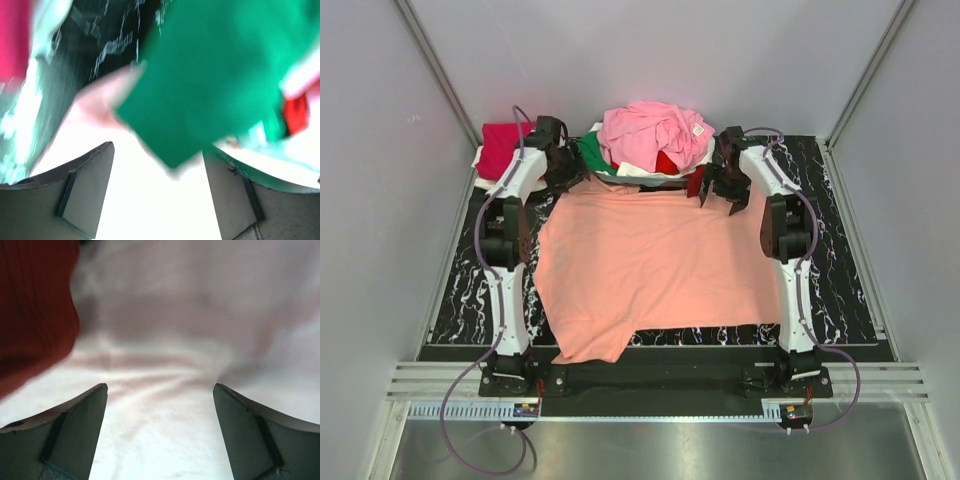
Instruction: Fold and stack the t-shirts
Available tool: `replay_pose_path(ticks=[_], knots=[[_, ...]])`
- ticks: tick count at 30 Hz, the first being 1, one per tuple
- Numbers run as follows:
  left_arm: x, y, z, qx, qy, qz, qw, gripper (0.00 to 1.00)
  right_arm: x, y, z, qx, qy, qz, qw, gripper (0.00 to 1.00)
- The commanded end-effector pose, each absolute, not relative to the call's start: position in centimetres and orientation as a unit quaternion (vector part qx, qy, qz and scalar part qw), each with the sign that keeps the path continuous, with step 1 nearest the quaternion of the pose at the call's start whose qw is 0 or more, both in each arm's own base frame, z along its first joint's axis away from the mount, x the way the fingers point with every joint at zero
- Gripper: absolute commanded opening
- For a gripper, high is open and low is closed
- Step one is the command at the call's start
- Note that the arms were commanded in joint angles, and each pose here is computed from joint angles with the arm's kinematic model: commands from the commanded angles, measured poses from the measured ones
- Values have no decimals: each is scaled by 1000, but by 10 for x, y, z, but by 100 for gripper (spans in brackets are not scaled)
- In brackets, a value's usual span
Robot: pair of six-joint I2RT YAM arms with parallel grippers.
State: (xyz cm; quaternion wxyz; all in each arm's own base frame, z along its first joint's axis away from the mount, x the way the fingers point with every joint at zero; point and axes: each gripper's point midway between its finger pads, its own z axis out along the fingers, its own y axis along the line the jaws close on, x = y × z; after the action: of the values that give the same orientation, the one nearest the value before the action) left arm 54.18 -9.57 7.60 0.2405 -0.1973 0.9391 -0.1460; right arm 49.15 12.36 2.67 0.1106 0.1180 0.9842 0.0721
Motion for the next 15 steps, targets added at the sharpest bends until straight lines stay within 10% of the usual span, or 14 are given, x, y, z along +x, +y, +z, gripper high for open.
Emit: replay_pose_path(ticks=[1,8,15], knots=[[512,-90,203,-169,909,-147,351,78,489,113,100,109,975,78,179,94],[378,-102,156,-152,938,-132,282,79,411,103,138,132,967,95,195,95],[318,-134,94,-145,947,-181,221,77,334,103,61,153,976,106,112,95]])
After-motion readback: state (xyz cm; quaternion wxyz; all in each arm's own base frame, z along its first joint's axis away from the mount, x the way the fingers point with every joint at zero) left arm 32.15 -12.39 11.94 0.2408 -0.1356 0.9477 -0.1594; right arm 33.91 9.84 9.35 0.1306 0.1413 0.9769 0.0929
